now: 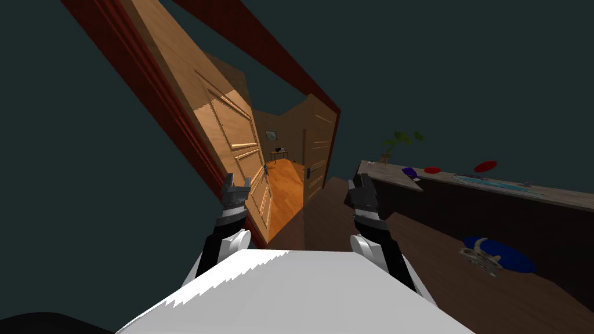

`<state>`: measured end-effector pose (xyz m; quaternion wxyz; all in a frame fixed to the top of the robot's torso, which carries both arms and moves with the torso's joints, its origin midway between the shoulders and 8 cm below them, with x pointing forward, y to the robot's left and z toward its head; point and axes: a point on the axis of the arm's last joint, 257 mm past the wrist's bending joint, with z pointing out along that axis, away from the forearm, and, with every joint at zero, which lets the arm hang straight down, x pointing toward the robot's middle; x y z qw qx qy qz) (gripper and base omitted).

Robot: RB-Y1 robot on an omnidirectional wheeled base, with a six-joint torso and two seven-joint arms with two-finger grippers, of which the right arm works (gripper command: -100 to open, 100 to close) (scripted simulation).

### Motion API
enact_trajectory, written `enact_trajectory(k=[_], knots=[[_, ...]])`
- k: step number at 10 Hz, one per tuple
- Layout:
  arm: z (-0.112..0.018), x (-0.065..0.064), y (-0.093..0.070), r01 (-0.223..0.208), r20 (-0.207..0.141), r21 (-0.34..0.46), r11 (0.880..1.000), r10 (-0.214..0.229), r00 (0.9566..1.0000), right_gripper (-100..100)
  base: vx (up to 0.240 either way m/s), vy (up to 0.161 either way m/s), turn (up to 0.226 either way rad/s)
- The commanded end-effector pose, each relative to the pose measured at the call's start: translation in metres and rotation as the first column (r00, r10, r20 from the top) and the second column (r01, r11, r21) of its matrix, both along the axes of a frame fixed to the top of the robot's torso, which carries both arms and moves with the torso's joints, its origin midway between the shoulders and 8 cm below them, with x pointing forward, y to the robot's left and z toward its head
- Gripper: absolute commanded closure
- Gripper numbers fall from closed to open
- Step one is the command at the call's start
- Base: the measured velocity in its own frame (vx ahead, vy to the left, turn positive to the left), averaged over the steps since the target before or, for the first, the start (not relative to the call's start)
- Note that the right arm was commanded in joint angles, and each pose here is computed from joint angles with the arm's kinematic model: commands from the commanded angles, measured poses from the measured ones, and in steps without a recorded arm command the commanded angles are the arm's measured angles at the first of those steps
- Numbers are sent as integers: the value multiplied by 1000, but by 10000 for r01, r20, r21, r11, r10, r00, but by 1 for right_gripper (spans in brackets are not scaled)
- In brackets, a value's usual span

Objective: Push the door open

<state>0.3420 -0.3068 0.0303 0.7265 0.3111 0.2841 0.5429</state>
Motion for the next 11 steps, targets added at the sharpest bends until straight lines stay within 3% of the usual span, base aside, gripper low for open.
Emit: enact_trajectory(k=[1,6,11], knots=[[-11,11,4,-197,-184,83,9998,199,9996,-100,107,-106,51],[-41,41,18,-744,-713,333,9967,766,9945,-100,86,-151,59],[-73,71,36,-1287,-1266,597,9899,1354,9827,-100,71,-96,53]])
